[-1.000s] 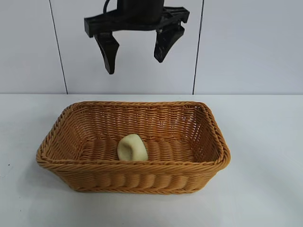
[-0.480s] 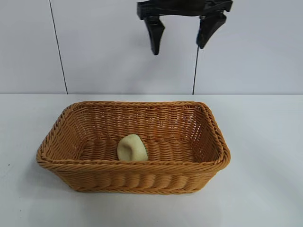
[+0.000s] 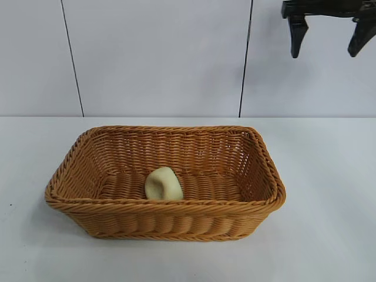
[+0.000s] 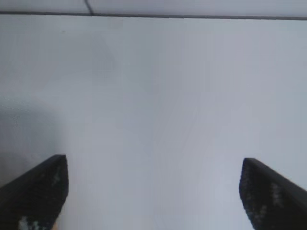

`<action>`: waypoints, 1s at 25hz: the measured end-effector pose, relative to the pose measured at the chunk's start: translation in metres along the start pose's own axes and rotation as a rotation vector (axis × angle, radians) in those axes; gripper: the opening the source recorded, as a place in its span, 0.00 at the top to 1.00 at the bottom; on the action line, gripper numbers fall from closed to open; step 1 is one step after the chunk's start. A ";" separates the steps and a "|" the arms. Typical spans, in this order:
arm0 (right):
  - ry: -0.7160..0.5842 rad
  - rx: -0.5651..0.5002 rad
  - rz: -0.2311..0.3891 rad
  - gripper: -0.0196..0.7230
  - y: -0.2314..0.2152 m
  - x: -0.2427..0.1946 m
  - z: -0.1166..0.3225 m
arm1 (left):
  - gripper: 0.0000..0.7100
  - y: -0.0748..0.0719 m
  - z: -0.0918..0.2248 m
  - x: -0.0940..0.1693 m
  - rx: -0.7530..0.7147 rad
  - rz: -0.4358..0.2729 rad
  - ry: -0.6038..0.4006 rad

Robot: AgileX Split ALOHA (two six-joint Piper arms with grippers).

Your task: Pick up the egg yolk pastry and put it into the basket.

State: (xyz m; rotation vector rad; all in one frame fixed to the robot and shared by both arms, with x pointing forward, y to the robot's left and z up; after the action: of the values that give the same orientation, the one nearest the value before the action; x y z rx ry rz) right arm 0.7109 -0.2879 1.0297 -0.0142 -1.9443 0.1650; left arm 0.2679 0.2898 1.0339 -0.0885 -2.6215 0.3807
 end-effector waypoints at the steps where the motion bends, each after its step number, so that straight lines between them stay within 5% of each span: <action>1: 0.011 0.008 -0.003 0.04 0.001 0.000 0.004 | 0.09 0.000 0.000 0.000 0.000 0.000 0.000; 13: 0.225 0.064 -0.025 0.04 0.005 0.041 0.136 | 0.09 0.000 0.000 0.000 0.000 0.000 0.000; 25: 0.175 0.066 -0.034 0.04 0.009 0.092 0.274 | 0.09 0.000 0.000 0.000 0.000 0.001 -0.002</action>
State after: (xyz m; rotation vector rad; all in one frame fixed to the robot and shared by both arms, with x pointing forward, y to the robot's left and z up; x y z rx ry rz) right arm 0.4222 -0.3003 1.0147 0.0470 -1.7625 0.1990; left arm 0.2676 0.2898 1.0340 -0.0889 -2.6233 0.3809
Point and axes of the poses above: a point on each arm's last joint axis where the gripper is mounted, x pointing back along that axis away from the gripper, y along the wrist's bending axis when the last joint is at zero, z = x × y, the point moved 4 cm from there along -x, pointing out along that axis toward the gripper, and after that the axes turned 14 degrees about x, right-handed, at the moved point
